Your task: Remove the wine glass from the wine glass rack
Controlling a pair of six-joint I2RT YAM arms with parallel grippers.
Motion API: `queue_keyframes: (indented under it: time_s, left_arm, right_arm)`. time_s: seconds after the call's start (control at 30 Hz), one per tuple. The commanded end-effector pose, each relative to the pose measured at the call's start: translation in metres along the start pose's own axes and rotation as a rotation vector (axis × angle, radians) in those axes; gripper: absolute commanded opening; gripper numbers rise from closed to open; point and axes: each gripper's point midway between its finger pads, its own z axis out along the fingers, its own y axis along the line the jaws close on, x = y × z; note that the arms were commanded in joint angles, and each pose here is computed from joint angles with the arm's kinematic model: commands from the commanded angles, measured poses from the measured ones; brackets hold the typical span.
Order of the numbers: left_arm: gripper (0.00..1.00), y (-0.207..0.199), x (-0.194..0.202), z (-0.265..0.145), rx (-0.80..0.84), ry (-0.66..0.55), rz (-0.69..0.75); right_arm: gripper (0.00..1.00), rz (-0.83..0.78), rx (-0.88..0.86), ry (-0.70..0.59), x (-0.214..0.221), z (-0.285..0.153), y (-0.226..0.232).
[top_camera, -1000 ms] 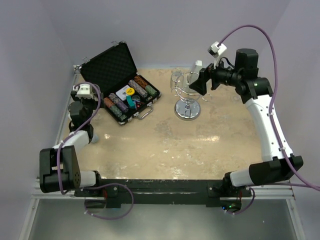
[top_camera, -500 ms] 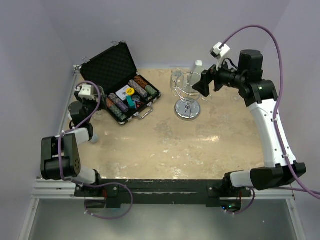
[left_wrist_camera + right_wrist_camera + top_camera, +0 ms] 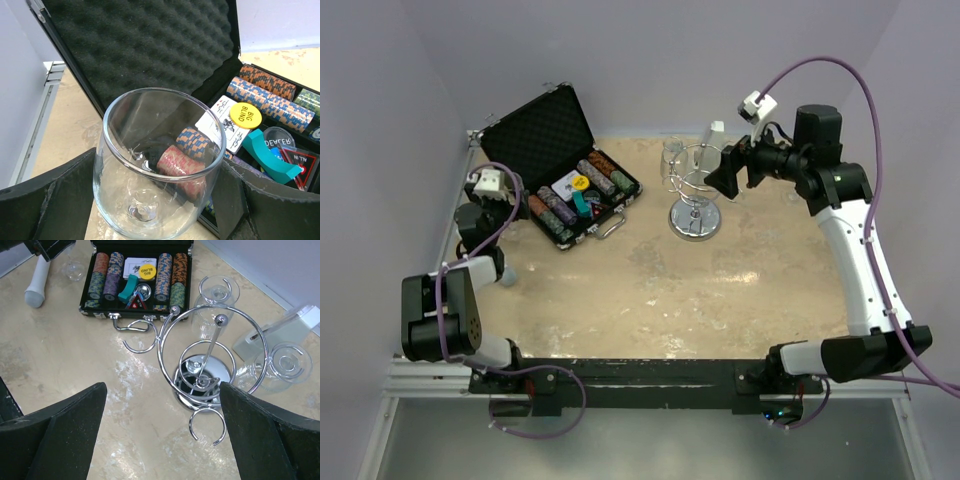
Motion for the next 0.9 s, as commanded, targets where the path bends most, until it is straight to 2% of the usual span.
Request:
queue_keyframes:
  time_s: [0.0,0.03,0.1,0.3,0.6,0.87]
  left_arm:
    - [0.53,0.011,-0.042,0.001,-0.029,-0.1,0.058]
    - [0.58,0.012,-0.041,0.001,-0.032,-0.097,0.057]
    - [0.6,0.013,-0.038,0.001,-0.031,-0.089,0.055]
    - [0.6,0.01,-0.035,0.0,0.003,-0.095,0.044]
    - [0.59,-0.003,-0.044,0.003,0.11,-0.204,-0.049]
    - [0.6,-0.009,-0.036,0.008,0.152,-0.213,-0.058]
  right_arm:
    - [0.99,-0.025,-0.006,-0.034,-0.009,-0.001,0.0]
    - [0.99,-0.024,-0.01,-0.033,-0.008,0.0,0.0]
    - [0.99,-0.022,-0.013,-0.033,-0.008,0.001,0.001]
    - [0.99,-0.016,-0.006,-0.018,-0.005,0.003,-0.002]
    - [0.99,-0.051,0.076,0.038,-0.001,0.003,-0.022]
    - [0.99,-0.054,0.086,0.065,0.003,0.009,-0.029]
